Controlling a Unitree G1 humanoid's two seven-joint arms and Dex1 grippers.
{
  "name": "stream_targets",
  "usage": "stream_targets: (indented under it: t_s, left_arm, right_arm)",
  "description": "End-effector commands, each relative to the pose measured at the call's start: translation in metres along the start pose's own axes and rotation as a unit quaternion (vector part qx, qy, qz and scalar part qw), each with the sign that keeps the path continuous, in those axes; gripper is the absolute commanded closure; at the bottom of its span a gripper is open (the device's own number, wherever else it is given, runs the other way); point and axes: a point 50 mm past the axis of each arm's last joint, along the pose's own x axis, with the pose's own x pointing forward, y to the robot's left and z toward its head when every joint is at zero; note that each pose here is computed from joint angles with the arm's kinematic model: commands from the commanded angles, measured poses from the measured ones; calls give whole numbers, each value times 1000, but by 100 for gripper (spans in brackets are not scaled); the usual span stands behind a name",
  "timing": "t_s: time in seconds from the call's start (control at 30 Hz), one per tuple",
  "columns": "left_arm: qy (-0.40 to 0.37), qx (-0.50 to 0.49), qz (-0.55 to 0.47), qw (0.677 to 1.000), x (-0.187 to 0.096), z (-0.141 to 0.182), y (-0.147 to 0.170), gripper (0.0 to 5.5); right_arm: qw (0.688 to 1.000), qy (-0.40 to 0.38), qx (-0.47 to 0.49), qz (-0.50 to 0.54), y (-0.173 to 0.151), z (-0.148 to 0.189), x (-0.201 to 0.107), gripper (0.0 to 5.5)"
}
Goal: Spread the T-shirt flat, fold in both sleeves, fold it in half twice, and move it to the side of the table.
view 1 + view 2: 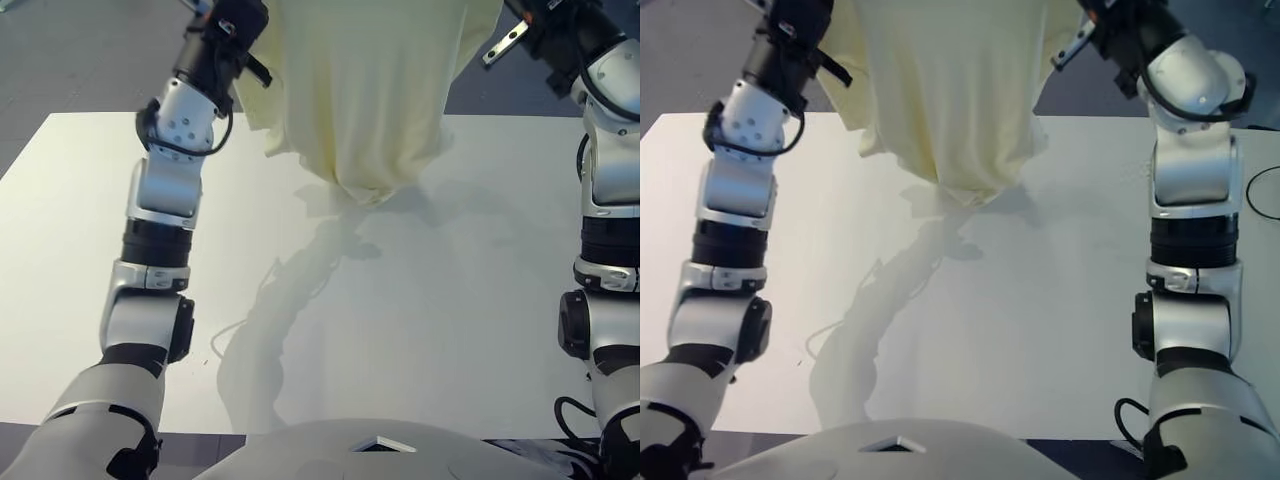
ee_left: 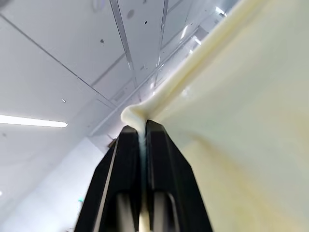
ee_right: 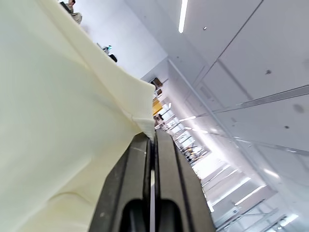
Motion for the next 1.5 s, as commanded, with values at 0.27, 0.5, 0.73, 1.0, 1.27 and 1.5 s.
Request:
stream_targets:
  t_s: [0.27, 0.5, 0.73, 1.0, 1.27, 1.5]
  left_arm:
    - [24, 112, -35, 993, 21, -5, 37, 550]
    - [34, 161, -30, 986, 32, -6, 61, 550]
    - [26, 211, 24, 977, 50, 10, 94, 550]
    - [39, 273, 46, 960, 55, 16, 117, 550]
    - [57, 286, 12, 956, 60, 6, 101, 550]
    - [68, 274, -15, 959, 64, -7, 72, 550]
  right_arm:
    - [997, -3, -55, -62, -32, 9, 16, 547]
    - [992, 19, -99, -79, -44, 2, 32, 547]
    - [979, 1, -143, -144, -75, 23, 46, 547]
    - [970, -15, -168, -175, -88, 37, 52, 547]
    - [974, 0, -165, -154, -79, 28, 57, 547]
    - [981, 29, -146, -123, -60, 8, 63, 547]
